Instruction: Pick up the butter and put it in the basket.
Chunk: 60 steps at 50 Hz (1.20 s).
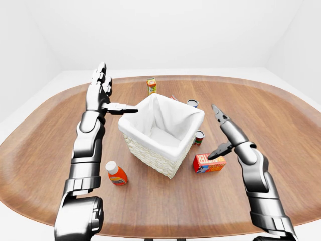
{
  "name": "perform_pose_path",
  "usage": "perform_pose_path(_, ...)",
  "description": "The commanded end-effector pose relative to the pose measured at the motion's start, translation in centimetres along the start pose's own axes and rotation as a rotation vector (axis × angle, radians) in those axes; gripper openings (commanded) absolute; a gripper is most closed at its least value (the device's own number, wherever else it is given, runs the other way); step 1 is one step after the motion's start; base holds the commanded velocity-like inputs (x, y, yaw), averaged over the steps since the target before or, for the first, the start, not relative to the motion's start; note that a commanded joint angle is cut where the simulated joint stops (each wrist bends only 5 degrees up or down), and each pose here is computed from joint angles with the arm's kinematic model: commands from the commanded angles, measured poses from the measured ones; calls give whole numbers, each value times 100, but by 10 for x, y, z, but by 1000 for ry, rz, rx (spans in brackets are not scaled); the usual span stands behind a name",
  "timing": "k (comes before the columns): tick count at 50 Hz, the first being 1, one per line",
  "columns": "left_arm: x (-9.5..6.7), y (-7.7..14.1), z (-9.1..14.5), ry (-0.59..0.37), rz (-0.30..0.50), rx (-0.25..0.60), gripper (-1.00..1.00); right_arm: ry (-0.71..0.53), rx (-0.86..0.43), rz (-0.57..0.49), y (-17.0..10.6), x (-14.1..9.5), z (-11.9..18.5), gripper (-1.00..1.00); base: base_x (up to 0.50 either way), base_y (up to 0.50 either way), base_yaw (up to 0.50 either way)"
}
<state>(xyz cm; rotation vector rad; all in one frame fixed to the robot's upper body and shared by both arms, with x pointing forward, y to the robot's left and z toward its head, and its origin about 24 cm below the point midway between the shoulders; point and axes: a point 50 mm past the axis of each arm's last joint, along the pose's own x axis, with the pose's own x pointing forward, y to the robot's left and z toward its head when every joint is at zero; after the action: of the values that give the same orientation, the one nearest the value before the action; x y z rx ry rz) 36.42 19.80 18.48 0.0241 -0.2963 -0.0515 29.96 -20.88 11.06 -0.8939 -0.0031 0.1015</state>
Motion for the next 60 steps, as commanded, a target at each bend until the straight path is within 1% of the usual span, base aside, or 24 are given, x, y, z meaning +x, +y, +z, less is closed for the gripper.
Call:
perform_pose_path(1,-1,3,4,-17,-11,-5,100,111,-67,72,11,-11,-24,100,0,0,0)
perform_pose_path(10,-3,6,10,-45,-3,-10,100,163,-92,104,21,-13,-35,100,0,0,0)
perform_pose_path(27,-2,11,10,-41,15,-17,100,242,-176,160,41,-9,-49,100,0,0,0)
perform_pose_path(38,-3,13,14,-55,22,-23,100,281,-226,187,53,1,-56,100,0,0,0)
perform_pose_path(47,-2,13,13,-53,22,-22,100,296,-257,184,61,9,-58,100,0,0,0)
perform_pose_path(60,-2,15,14,-52,30,-24,100,342,-314,201,82,18,-69,100,0,0,0)
